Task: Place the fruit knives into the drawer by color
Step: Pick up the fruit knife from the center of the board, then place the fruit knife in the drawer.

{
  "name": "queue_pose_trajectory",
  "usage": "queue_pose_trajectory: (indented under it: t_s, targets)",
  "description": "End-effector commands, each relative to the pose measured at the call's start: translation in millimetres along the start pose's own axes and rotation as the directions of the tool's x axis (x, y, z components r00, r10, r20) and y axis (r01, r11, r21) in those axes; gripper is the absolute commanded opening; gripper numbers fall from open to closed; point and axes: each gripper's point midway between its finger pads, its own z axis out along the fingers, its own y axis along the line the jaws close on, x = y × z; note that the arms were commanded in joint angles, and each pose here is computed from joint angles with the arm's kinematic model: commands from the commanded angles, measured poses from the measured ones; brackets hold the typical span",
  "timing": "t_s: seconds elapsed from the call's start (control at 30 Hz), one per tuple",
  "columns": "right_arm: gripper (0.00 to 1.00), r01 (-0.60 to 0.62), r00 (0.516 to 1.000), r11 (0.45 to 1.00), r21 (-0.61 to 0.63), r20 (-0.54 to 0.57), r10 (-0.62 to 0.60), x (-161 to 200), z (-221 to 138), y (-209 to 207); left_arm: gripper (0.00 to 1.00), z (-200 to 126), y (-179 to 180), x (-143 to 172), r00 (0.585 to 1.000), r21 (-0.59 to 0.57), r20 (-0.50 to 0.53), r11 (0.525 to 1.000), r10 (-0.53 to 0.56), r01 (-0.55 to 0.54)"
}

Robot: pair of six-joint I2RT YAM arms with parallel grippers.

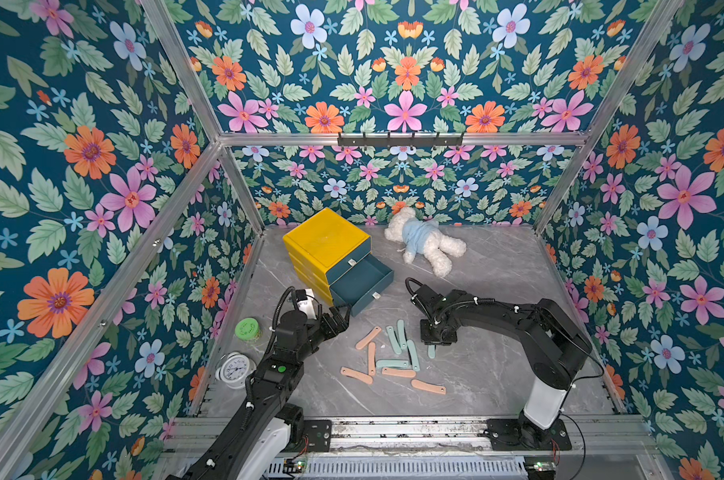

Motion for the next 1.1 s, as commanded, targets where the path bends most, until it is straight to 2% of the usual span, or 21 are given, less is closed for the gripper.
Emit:
queue_pose_trajectory:
  t_s: [0.0,0.13,0.3,0.53,0.7,0.8,0.9,0.97,1.07]
  targets:
    - [0.29,0.028,0.999,0.998,0.05,-0.034,-0.026,10,11,-13,0.99,0,-9,-6,1.0,0.035,0.02,0.999,0.01,-0.011]
    - [0.21,0.059,0.998,0.998,0.0,0.025,-0.059,3,3,-7,0.99,0,-10,-7,1.0,0.034,0.016,0.999,0.013,-0.013]
    - [0.16,0.121,0.981,0.988,-0.1,0.161,-0.104,-13,-25,8,0.99,0,-11,-7,1.0,0.035,0.014,0.999,0.015,-0.015]
    - [0.15,0.225,0.903,0.924,-0.308,0.422,-0.079,-37,-106,39,0.99,-1,-16,-12,1.0,0.039,0.016,0.999,0.022,-0.023]
    - [0.16,0.32,0.822,0.822,-0.47,0.57,0.006,-64,-181,83,0.99,-1,-16,-13,0.999,0.032,0.015,0.999,0.03,-0.031]
    - [0.17,0.363,0.784,0.761,-0.538,0.618,0.063,-89,-218,114,0.99,-1,-14,-13,0.999,0.022,0.013,0.999,0.029,-0.029]
    - [0.17,0.375,0.777,0.713,-0.592,0.62,0.106,-110,-235,142,0.99,0,-15,-11,1.0,0.025,-0.003,0.999,0.027,-0.027]
    - [0.18,0.366,0.786,0.694,-0.621,0.605,0.127,-124,-235,158,0.99,0,-15,-8,1.0,0.024,-0.016,0.999,0.025,-0.025]
    - [0.18,0.333,0.812,0.691,-0.641,0.568,0.135,-145,-216,179,0.99,0,-14,-7,0.999,0.021,-0.026,1.0,0.022,-0.021]
